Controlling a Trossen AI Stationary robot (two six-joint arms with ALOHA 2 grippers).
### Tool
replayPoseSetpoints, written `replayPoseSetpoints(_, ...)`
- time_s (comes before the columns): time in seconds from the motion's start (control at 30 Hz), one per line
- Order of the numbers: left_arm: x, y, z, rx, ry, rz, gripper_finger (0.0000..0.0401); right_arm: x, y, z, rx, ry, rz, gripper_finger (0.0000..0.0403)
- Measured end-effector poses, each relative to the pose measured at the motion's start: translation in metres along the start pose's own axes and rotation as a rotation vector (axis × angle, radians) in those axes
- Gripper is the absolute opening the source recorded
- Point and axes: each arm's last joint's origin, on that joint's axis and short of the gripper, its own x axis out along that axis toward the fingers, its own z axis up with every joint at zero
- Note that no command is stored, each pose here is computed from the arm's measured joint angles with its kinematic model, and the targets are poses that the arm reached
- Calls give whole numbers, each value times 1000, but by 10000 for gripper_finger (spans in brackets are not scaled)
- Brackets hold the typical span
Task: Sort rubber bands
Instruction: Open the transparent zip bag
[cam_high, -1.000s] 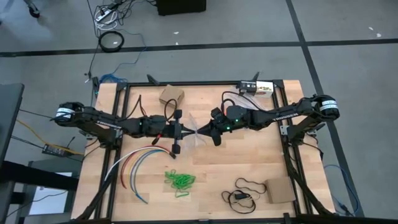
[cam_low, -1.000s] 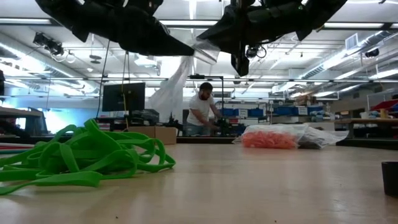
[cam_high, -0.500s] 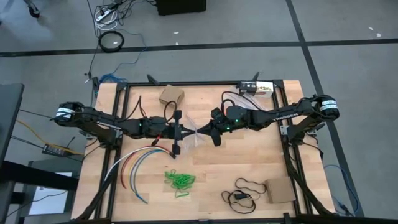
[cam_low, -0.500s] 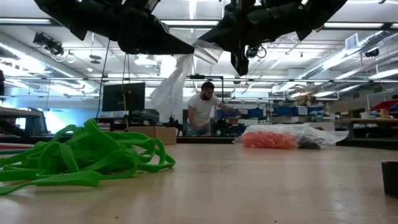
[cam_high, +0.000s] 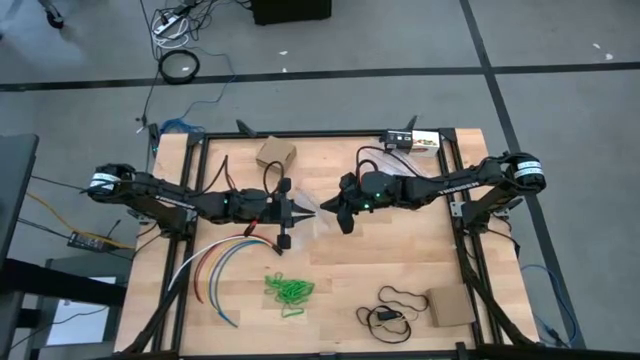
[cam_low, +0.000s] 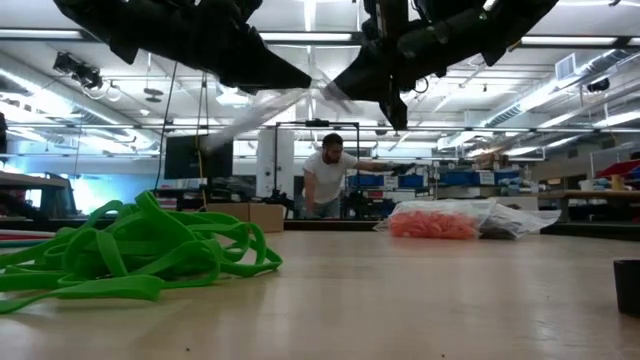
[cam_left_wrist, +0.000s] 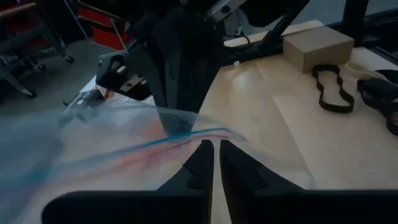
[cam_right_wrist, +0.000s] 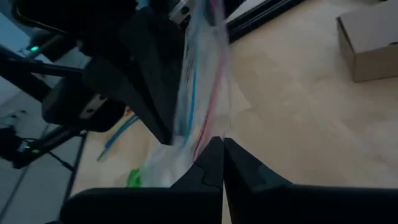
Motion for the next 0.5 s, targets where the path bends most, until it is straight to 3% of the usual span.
replayPoseSetpoints(0.5,0,-1,-1,59,9,-8,12,-1,-9,-11,-74,90,-139,0)
